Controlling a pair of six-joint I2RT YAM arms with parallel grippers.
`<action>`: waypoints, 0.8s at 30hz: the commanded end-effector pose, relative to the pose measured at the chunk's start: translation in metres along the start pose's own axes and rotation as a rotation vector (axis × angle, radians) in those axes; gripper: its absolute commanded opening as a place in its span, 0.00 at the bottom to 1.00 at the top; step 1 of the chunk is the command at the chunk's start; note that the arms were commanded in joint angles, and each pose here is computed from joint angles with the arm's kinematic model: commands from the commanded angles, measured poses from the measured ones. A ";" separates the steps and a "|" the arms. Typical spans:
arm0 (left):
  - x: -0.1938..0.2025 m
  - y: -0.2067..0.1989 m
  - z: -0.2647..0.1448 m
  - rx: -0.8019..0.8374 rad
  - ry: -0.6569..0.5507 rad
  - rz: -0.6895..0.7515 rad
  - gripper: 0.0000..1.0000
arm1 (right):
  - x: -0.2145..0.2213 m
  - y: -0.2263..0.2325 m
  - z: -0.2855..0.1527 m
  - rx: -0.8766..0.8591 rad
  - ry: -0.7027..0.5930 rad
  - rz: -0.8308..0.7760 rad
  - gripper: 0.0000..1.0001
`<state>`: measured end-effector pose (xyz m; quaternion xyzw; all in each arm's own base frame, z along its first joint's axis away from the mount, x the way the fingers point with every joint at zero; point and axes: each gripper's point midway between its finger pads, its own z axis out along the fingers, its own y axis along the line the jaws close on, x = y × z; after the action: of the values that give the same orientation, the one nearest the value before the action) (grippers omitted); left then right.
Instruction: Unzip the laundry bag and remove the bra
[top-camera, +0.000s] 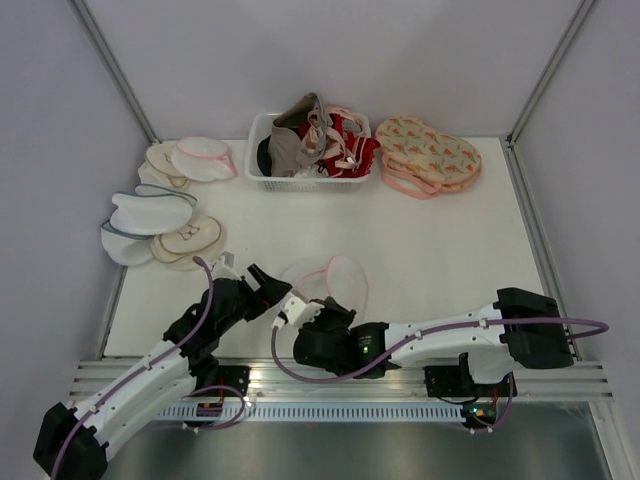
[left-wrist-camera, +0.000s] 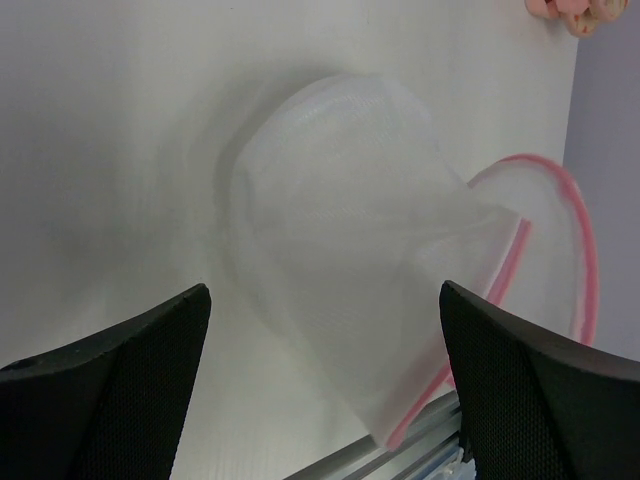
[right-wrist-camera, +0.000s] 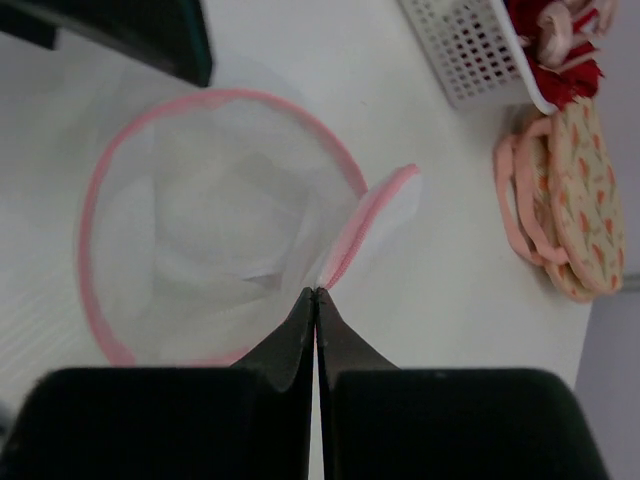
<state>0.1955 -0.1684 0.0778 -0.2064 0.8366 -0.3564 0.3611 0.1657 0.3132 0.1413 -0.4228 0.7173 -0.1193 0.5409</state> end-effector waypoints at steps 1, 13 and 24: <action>-0.006 0.009 -0.003 -0.051 -0.037 -0.045 0.98 | -0.014 0.033 -0.005 -0.164 -0.077 -0.065 0.00; -0.019 0.001 -0.011 0.001 -0.110 -0.100 0.99 | -0.004 0.111 -0.023 -0.639 -0.139 -0.017 0.00; -0.025 -0.010 -0.017 0.054 -0.133 -0.096 1.00 | -0.040 0.112 -0.051 -0.848 -0.206 0.145 0.98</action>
<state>0.1992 -0.1543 0.1019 -0.2510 0.7956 -0.3782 0.4012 0.0839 0.3779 0.0743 -0.5882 0.6893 0.1802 0.3826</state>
